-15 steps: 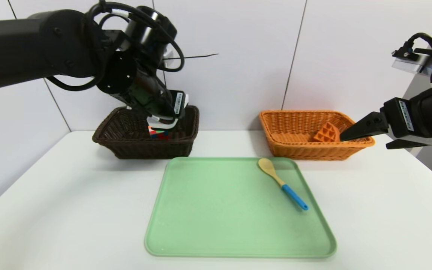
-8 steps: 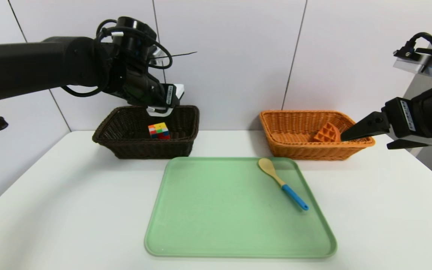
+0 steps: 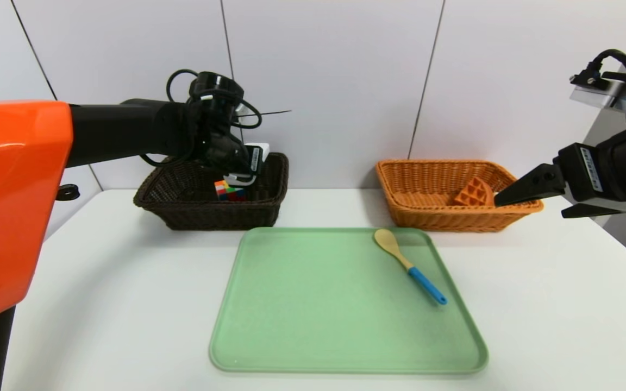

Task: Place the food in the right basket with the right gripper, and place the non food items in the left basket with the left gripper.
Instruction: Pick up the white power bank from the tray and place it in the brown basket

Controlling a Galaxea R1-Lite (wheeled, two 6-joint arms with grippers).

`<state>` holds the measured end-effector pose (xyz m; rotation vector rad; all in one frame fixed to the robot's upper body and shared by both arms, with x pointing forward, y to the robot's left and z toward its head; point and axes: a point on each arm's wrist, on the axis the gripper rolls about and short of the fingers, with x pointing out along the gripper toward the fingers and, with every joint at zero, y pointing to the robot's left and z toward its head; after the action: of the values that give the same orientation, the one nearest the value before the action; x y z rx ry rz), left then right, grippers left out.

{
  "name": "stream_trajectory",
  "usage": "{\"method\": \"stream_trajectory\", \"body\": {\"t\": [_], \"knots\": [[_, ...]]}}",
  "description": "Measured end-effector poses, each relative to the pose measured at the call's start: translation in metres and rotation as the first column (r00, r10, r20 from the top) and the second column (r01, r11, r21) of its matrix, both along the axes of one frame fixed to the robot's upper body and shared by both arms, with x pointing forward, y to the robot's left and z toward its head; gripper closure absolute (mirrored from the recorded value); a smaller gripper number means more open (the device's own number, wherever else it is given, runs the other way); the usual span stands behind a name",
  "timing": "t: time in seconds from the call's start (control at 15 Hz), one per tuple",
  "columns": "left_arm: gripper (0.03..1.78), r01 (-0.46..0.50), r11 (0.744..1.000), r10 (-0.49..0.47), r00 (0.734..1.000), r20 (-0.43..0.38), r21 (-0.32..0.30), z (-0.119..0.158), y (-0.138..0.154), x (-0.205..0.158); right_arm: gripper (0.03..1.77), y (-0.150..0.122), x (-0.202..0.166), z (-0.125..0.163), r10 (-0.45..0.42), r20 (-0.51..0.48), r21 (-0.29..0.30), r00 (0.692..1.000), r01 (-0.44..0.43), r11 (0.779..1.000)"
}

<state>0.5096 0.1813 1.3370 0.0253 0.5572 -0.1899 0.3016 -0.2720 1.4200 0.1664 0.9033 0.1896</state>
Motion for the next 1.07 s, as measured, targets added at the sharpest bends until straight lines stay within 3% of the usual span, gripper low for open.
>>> {"method": "stream_trajectory", "body": {"t": [0.33, 0.73, 1.07], "knots": [[0.79, 0.0, 1.0, 0.001, 1.0, -0.022, 0.007, -0.013, -0.003, 0.006, 0.1, -0.001, 0.0, -0.001, -0.006, -0.005, -0.001, 1.0, 0.006, 1.0], [0.44, 0.003, 1.0, -0.003, 1.0, -0.018, 0.005, -0.016, -0.005, 0.009, 0.1, -0.001, 0.001, -0.001, -0.007, -0.005, -0.001, 1.0, 0.007, 1.0], [0.28, 0.006, 1.0, -0.005, 0.999, 0.043, -0.017, 0.016, 0.0, -0.007, 0.1, -0.002, 0.001, -0.001, -0.008, -0.005, -0.001, 1.0, 0.008, 1.0]]}}
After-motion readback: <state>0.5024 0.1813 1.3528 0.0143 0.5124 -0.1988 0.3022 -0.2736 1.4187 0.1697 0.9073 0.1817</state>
